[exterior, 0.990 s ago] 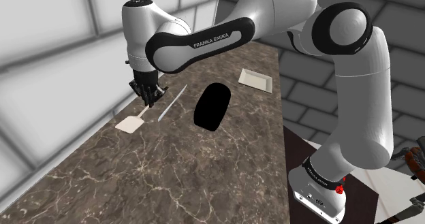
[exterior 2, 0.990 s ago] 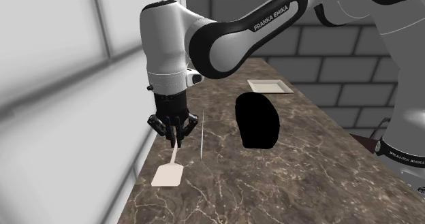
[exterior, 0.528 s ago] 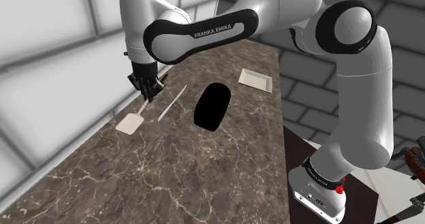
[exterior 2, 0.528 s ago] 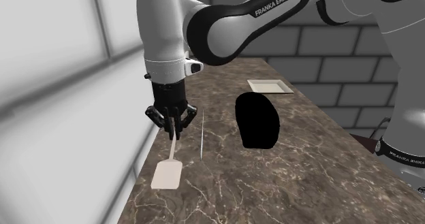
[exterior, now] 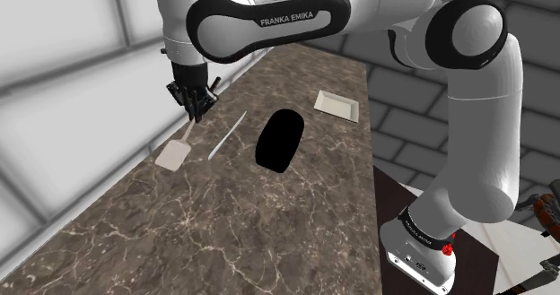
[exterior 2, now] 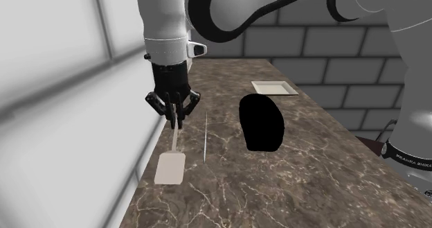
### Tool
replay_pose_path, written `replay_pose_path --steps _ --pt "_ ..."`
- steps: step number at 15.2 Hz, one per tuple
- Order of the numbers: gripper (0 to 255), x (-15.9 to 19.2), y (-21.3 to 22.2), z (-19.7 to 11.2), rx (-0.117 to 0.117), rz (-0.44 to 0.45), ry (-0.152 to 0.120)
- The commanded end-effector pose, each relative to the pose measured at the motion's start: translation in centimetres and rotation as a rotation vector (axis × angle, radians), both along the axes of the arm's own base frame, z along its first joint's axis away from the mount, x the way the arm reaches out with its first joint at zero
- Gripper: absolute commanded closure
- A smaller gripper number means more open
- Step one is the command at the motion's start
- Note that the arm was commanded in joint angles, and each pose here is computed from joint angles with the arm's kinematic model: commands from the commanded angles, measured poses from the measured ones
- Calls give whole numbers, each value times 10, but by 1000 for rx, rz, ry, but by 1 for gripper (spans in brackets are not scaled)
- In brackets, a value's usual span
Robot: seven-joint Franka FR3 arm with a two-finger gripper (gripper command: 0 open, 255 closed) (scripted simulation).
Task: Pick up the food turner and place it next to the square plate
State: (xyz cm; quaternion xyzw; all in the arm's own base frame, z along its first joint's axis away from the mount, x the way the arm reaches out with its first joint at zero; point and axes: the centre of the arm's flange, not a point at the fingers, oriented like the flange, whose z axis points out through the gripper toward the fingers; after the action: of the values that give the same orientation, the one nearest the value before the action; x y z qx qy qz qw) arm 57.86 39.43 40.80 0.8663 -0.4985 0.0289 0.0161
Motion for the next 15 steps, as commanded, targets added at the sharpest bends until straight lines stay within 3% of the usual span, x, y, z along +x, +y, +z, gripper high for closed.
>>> replay_pose_path --steps 1,4,15 --pt "255 0 0 10 0 0 0" --pt "255 0 0 21 0 0 0" --pt "255 -90 -114 21 0 0 0"
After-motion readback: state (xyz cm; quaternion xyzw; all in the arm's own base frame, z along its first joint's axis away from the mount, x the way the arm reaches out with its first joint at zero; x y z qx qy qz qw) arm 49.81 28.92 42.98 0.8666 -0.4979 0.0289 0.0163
